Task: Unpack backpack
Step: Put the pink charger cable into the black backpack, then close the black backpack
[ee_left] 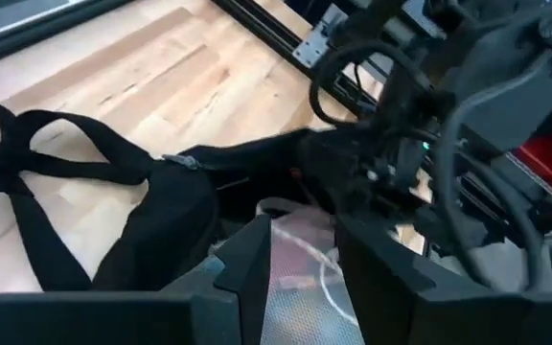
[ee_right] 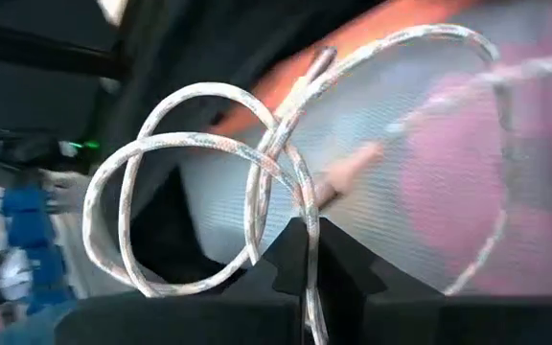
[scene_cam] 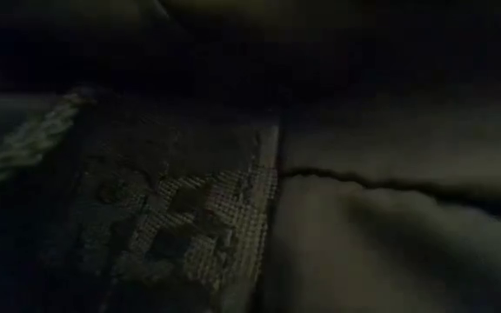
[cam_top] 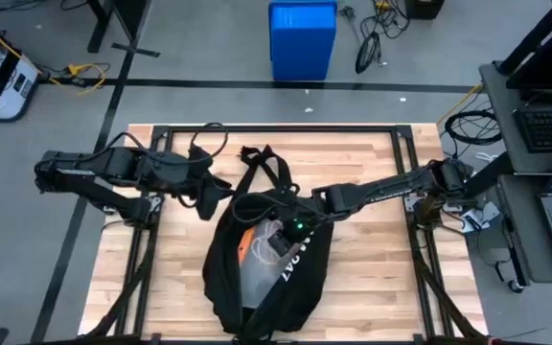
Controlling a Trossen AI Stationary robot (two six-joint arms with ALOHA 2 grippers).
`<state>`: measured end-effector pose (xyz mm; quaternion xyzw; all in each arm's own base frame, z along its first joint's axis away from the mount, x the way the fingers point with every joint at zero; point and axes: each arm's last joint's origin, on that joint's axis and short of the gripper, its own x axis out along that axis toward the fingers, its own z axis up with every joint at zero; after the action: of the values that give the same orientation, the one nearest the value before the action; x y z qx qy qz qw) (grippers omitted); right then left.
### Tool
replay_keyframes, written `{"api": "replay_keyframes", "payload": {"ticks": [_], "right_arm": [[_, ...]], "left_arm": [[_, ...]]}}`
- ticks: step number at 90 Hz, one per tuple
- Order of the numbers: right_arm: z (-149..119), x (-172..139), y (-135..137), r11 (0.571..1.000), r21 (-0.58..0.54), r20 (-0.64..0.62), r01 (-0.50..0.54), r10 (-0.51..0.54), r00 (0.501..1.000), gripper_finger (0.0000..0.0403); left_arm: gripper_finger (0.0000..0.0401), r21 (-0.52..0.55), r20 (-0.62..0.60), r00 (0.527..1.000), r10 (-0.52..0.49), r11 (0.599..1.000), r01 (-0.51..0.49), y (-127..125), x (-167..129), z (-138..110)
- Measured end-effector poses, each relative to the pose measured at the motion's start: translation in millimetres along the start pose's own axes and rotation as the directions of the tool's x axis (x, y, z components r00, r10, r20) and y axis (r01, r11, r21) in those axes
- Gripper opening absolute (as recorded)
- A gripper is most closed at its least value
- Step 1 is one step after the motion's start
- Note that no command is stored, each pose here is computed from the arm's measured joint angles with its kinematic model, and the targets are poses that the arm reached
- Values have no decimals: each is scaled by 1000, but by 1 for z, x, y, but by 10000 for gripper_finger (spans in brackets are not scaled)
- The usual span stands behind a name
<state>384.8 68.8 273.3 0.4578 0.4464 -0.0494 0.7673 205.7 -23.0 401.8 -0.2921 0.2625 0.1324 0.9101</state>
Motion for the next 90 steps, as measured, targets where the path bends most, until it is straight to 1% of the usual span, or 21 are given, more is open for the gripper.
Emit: {"api": "replay_keyframes", "payload": {"ticks": [9,23,30,35,42,52,60,70,81,90], "right_arm": [[-1,-2,3,1000,-10,-10,6,-6,1000,20],[-3,-8,10,1000,-14,-27,7,-7,1000,69],[-5,-11,14,1000,-20,-62,-10,8,998,92],[-6,-14,14,1000,-16,-88,13,-15,996,105],[-7,-18,14,999,-11,-108,45,-46,993,119],[-5,-28,23,999,-42,-99,29,-33,995,128],[3,-42,33,998,-67,-70,10,-15,997,129],[22,-68,43,994,-105,38,13,-9,999,130],[42,-101,56,983,-182,140,-34,60,988,130],[57,-127,55,977,-213,180,-17,57,982,130]], "left_arm": [[112,9,-10,1000,10,1000,-10,0,1,-2],[112,12,-12,1000,10,1000,-10,-1,0,-3],[112,14,-20,1000,19,1000,-18,0,0,-4],[112,15,-24,999,24,1000,-23,0,0,-4],[112,18,-31,999,32,999,-32,1,0,-5],[112,18,-31,999,32,999,-31,1,0,-5],[112,17,-30,999,32,999,-32,1,0,-5],[112,-3,-14,999,50,999,-50,2,0,-5],[112,-4,13,995,100,995,-100,3,5,-5],[112,-19,17,990,137,991,-136,6,10,-9]]}}
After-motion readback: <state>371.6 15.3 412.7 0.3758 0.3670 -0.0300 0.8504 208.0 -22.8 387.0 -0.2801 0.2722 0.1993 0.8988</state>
